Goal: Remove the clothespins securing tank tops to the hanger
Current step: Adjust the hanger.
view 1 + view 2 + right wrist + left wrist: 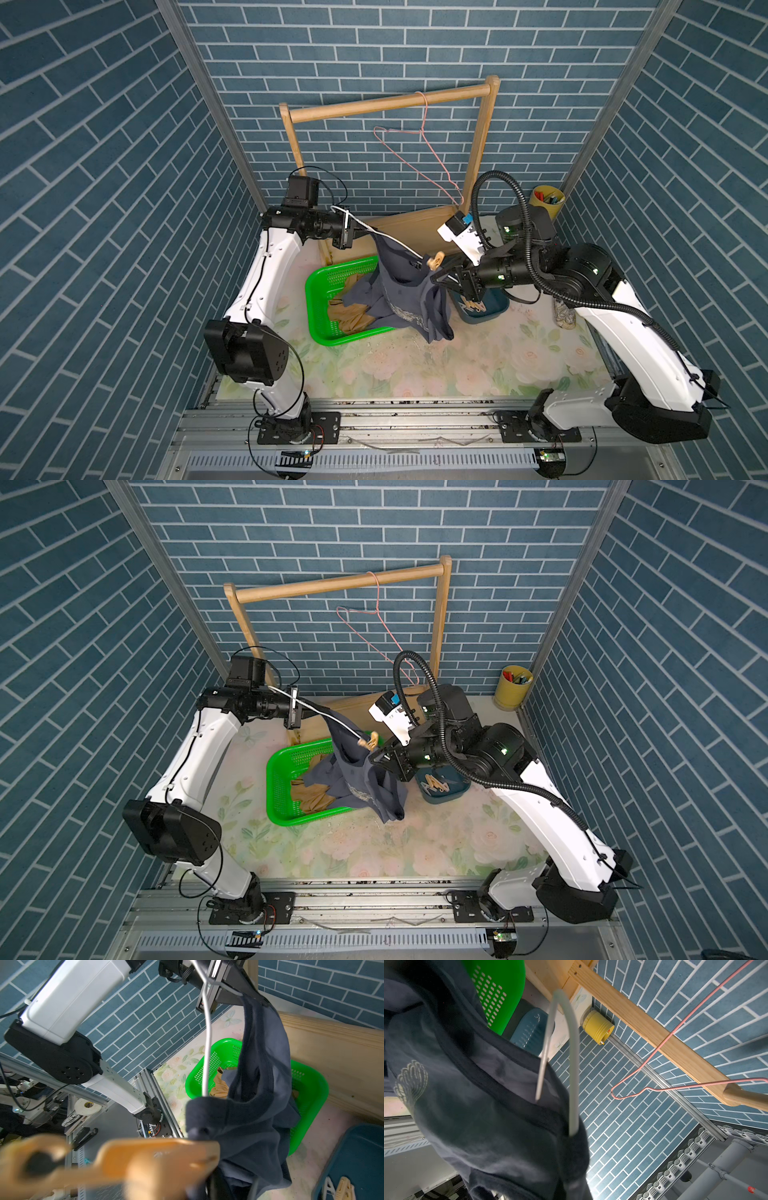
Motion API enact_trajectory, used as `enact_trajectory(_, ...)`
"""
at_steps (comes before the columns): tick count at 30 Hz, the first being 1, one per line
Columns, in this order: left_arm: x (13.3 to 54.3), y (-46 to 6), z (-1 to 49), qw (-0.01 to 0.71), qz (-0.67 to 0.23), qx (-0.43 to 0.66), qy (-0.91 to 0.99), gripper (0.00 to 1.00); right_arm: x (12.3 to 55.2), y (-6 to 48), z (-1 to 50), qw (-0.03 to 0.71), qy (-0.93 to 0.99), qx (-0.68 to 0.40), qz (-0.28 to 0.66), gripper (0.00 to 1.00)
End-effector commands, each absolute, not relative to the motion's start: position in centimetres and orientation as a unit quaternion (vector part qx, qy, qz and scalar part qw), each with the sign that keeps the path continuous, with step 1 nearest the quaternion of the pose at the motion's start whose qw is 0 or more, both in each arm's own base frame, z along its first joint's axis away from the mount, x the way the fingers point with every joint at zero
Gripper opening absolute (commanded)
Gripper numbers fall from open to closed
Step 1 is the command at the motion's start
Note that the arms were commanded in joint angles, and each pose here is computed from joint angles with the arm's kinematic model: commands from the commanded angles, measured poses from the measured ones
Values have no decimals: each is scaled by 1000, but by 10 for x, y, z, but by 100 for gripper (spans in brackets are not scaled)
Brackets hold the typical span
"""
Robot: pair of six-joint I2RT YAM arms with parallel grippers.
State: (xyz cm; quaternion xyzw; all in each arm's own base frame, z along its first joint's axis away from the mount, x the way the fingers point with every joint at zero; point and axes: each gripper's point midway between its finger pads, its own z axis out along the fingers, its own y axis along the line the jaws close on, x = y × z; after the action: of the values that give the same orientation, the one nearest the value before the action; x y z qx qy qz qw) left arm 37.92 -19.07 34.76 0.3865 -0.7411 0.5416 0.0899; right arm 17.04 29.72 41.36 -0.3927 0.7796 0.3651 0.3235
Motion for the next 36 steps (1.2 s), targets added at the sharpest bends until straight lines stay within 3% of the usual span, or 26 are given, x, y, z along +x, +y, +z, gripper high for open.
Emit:
enact_trajectory(1,381,-178,365,42,545,391,-740,0,174,283,435,373,767,-393,343,45)
enact_trajectory(3,380,-165,369,25,538,409,-737,0,173,275,434,366,777,-399,322,53)
enact_trajectory(9,375,-111,381,-43,522,483,-702,0,179,280,446,372,773,-406,314,60)
enact_trajectory(23,336,-28,442,-216,496,591,-599,0,204,334,494,392,726,-435,361,62)
enact_trajectory(30,314,-5,438,-249,463,648,-551,0,207,343,482,377,729,-437,368,62)
enact_trajectory(36,316,-8,428,-230,468,659,-542,0,214,351,476,381,725,-443,365,63)
